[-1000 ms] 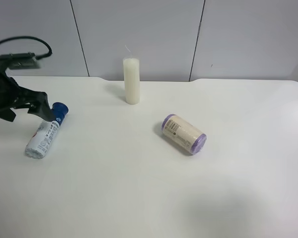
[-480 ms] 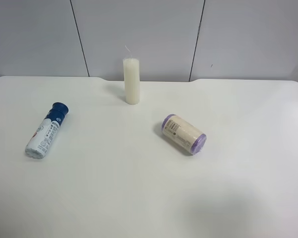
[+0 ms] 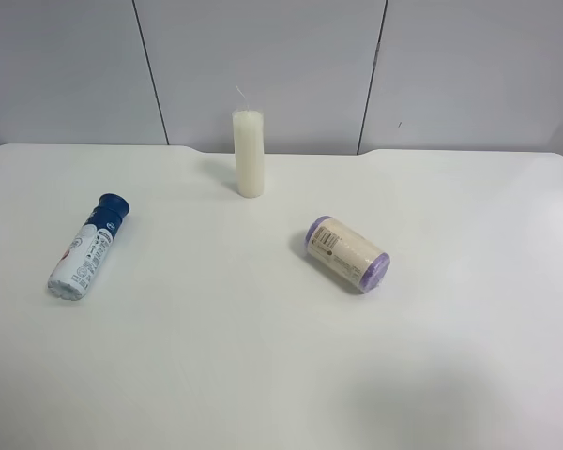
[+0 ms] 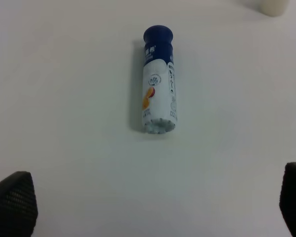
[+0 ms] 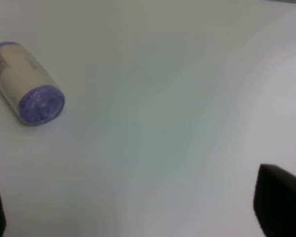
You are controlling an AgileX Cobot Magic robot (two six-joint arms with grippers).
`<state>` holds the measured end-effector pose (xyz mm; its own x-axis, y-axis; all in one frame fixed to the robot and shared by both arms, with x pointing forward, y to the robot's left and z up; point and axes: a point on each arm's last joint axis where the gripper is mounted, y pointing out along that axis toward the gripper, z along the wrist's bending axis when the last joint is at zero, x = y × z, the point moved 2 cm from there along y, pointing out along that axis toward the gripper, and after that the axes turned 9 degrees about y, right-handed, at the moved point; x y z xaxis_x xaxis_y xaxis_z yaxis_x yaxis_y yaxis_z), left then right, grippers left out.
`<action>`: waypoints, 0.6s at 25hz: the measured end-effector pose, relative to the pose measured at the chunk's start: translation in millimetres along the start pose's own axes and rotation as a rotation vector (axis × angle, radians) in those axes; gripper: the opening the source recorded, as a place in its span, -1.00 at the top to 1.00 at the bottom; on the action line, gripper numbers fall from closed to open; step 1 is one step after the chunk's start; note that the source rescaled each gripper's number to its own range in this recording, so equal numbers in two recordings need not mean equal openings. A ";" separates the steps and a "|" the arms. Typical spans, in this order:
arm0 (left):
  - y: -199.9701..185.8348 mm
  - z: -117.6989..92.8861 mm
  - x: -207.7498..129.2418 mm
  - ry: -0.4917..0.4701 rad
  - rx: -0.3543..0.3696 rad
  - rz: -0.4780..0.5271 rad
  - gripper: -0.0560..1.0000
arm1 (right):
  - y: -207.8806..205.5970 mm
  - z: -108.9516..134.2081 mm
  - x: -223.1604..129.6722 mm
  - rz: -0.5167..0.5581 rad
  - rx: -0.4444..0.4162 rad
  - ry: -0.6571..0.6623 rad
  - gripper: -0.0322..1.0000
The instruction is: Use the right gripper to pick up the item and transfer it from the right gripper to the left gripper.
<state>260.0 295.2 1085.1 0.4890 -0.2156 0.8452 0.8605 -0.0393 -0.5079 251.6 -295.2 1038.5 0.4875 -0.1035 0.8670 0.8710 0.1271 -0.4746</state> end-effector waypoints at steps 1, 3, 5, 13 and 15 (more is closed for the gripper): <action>-1.1 -2.0 -8.3 0.001 0.004 -0.017 -0.98 | 0.0 0.0 0.0 0.000 0.000 0.000 -0.97; -3.2 -5.3 -21.8 0.000 0.012 -0.052 -0.99 | 0.0 0.0 0.0 0.000 0.000 0.000 -0.97; -3.0 -7.4 -30.7 0.001 0.016 -0.068 -0.99 | 0.0 0.0 0.0 0.000 0.000 0.000 -0.97; 11.4 -8.2 -38.8 0.005 0.015 -0.060 -0.99 | 0.0 0.0 0.0 0.000 0.000 0.000 -0.97; 11.9 -8.1 -38.6 0.005 0.016 -0.063 -0.99 | 0.0 0.0 0.0 0.000 0.000 0.000 -0.97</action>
<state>250.2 295.1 1045.0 0.4333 -0.2179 0.8745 0.8917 -0.0369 -0.4511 251.6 -295.2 1038.5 0.4875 -0.1035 0.8670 0.8710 0.1271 -0.4746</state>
